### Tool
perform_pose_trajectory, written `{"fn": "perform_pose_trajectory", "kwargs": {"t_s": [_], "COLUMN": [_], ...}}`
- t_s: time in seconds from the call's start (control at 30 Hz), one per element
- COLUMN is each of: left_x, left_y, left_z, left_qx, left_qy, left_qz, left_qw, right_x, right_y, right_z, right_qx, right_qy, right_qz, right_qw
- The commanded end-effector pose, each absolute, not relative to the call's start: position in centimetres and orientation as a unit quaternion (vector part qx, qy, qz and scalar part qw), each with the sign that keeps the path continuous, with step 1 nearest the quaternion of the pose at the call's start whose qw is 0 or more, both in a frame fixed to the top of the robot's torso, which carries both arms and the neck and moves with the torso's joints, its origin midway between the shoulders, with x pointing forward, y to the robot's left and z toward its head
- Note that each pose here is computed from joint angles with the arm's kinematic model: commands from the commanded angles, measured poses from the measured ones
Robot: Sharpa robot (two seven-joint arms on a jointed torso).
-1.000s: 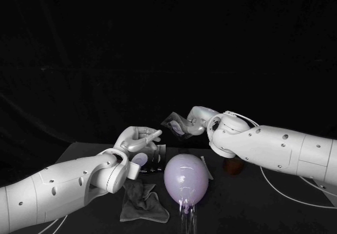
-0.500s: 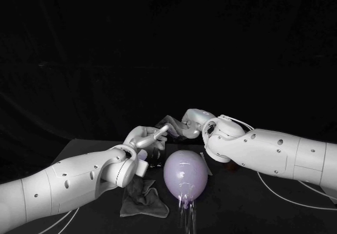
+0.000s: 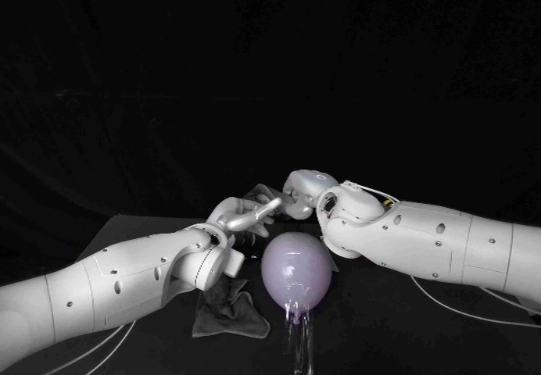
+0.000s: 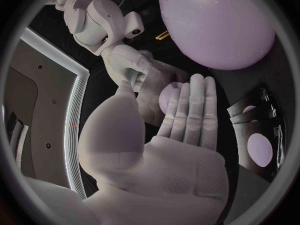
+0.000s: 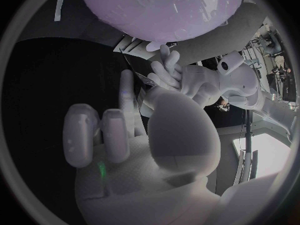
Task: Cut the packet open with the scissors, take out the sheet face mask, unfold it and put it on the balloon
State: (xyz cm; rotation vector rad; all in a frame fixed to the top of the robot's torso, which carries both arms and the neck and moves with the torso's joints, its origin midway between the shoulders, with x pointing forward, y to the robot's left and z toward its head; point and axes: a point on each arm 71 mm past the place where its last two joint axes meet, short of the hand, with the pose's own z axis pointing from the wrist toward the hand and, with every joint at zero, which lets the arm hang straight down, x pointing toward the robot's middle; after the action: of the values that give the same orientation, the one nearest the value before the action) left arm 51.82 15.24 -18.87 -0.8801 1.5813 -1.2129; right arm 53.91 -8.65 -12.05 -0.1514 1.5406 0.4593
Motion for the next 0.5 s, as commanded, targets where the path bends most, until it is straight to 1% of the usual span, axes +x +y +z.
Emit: {"fn": "perform_pose_trajectory", "kwargs": {"t_s": [0.03,0.27,0.5], "left_x": [51.8,51.7,51.9], "left_y": [14.8,14.4,14.4], "left_z": [-18.7,-18.7,-19.0], "left_qx": [-0.341,-0.338,-0.343], "left_qy": [0.658,0.662,0.673], "left_qz": [-0.481,-0.479,-0.467], "left_qw": [0.469,0.467,0.459], "right_x": [53.9,53.6,53.1], "right_y": [-8.3,-7.8,-7.2], "right_z": [-12.1,-12.6,-12.7], "right_qx": [-0.096,-0.108,-0.126], "right_qy": [0.683,0.683,0.674], "right_qz": [0.185,0.179,0.176], "right_qw": [0.701,0.700,0.707]}}
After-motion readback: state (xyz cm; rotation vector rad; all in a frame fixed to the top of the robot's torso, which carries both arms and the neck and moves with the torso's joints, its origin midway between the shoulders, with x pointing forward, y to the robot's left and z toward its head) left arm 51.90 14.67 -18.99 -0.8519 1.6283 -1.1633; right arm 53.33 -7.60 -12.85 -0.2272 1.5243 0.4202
